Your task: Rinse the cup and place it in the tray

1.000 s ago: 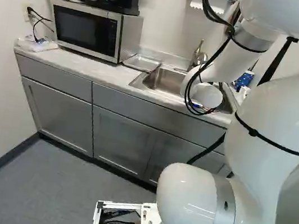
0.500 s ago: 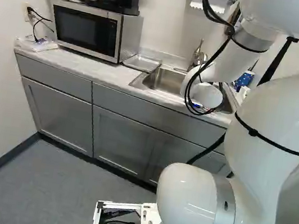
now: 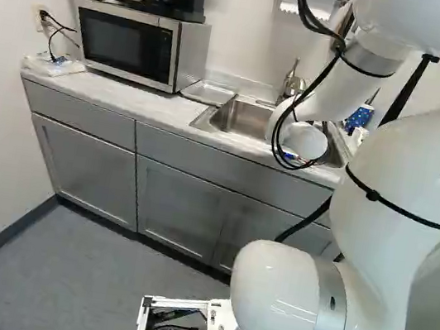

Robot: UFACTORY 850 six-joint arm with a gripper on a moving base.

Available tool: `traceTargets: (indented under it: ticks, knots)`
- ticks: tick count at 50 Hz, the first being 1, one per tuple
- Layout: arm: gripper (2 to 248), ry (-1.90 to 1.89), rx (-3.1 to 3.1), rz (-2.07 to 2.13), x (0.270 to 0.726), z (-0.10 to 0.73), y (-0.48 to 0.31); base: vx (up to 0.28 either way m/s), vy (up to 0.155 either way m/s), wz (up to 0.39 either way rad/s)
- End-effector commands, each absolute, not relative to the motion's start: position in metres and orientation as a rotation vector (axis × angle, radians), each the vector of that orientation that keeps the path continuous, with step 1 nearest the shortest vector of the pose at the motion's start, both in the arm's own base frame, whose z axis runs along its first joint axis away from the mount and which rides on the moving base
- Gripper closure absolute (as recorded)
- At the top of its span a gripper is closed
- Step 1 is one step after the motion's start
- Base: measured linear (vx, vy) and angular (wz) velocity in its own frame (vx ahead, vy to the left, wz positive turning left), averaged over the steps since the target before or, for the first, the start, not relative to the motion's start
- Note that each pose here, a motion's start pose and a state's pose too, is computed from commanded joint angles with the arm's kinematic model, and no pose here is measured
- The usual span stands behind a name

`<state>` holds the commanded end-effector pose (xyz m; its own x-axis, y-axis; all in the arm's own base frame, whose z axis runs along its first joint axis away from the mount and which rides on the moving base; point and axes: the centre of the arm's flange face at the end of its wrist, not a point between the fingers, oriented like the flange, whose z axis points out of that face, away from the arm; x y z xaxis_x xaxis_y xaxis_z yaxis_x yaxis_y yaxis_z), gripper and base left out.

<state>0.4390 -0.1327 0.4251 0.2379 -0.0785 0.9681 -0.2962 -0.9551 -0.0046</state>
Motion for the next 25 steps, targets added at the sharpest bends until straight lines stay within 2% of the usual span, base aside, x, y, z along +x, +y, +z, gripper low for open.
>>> traceTargets:
  ticks: [25]
  knots:
    - [134,-0.288,2.362,1.826,0.434,0.425,-0.102,0.000,0.000,0.000]
